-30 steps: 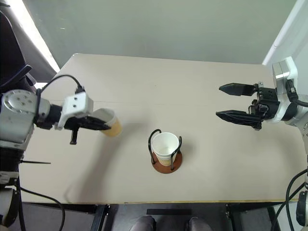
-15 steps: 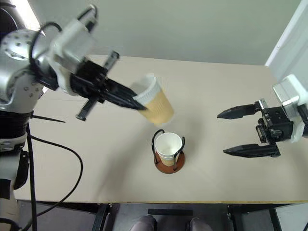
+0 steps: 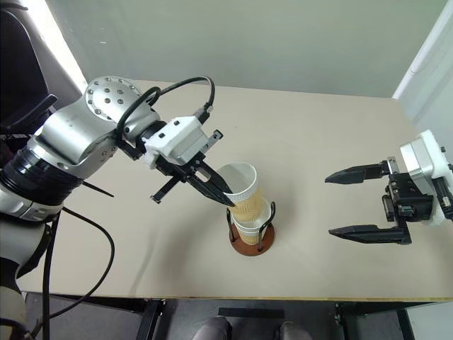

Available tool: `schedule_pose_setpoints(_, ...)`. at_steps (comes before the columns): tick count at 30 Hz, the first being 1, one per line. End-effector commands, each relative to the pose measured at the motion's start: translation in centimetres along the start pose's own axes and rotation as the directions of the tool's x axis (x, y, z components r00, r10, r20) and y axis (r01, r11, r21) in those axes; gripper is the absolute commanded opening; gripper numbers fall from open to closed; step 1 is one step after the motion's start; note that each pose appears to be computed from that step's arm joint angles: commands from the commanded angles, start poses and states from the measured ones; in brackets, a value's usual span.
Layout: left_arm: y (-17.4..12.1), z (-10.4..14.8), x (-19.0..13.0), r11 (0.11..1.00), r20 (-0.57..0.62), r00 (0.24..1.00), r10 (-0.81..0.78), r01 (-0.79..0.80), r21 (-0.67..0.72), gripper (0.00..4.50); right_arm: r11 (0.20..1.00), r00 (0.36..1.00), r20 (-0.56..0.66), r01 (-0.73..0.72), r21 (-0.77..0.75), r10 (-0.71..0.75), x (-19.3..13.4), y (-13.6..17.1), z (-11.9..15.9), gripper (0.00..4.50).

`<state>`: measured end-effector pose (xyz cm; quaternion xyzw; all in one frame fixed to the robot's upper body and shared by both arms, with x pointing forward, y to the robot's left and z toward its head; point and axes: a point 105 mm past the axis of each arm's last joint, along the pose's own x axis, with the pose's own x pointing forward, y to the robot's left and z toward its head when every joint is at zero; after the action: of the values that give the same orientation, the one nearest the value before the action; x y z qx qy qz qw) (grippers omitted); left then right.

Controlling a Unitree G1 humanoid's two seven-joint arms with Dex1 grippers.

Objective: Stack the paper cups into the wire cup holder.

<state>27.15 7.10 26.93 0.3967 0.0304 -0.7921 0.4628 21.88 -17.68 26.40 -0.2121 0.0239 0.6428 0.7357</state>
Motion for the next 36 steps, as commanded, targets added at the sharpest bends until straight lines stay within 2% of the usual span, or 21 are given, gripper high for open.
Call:
schedule_pose_setpoints(1,0.3,0.8,-0.6,0.997,-0.034,0.999,-0.017,0.019,0.08,0.06,0.998,1.0,0.001,0.027,-0.053,-0.027,-0.3,0.2,1.1,4.5)
schedule_pose_setpoints(11,0.7,0.4,0.1,0.995,-0.029,0.999,-0.028,0.031,0.09,0.06,0.997,0.999,0.001,0.046,-0.062,-0.046,0.0,0.0,1.2,4.5)
schedule_pose_setpoints(12,0.6,0.4,0.2,0.995,-0.028,0.999,-0.031,0.033,0.089,0.23,0.997,0.999,0.002,0.047,-0.062,-0.047,0.0,-0.1,1.2,4.5)
schedule_pose_setpoints(15,0.5,0.5,0.4,0.996,-0.024,0.999,-0.039,0.041,0.083,1.01,0.997,0.999,0.003,0.05,-0.062,-0.05,-0.1,-0.2,1.1,4.5)
schedule_pose_setpoints(21,0.8,0.8,0.6,0.995,-0.021,0.999,-0.038,0.04,0.088,3.21,0.996,0.999,0.008,0.053,-0.067,-0.053,-0.2,-0.4,1.1,4.5)
schedule_pose_setpoints(24,1.9,1.1,0.4,0.996,0.0,1.0,0.009,-0.008,0.089,4.4,0.996,0.999,0.011,0.051,-0.069,-0.05,-0.2,-0.6,1.1,4.5)
schedule_pose_setpoints(26,2.7,1.2,0.0,0.995,0.015,0.999,0.051,-0.052,0.084,4.49,0.997,0.999,0.014,0.045,-0.069,-0.045,-0.3,-0.7,1.0,4.5)
schedule_pose_setpoints(30,4.4,0.9,-2.5,0.969,0.04,0.969,0.245,-0.246,0.005,4.49,0.998,1.0,0.021,0.016,-0.056,-0.015,-0.2,-1.3,0.4,4.5)
schedule_pose_setpoints(32,3.1,-0.2,-4.8,0.95,0.045,0.952,0.303,-0.299,-0.085,4.49,0.999,1.0,0.014,0.001,-0.045,0.0,-0.3,-2.1,-0.3,4.5)
schedule_pose_setpoints(34,0.0,-1.8,-8.1,0.897,0.072,0.917,0.393,-0.365,-0.249,4.49,0.999,0.999,0.014,-0.042,-0.016,0.043,-0.5,-3.0,-0.8,4.5)
schedule_pose_setpoints(36,-3.2,-3.1,-10.0,0.836,0.067,0.89,0.451,-0.396,-0.38,4.49,0.998,0.998,0.003,-0.062,-0.006,0.062,-0.8,-4.0,-1.4,4.5)
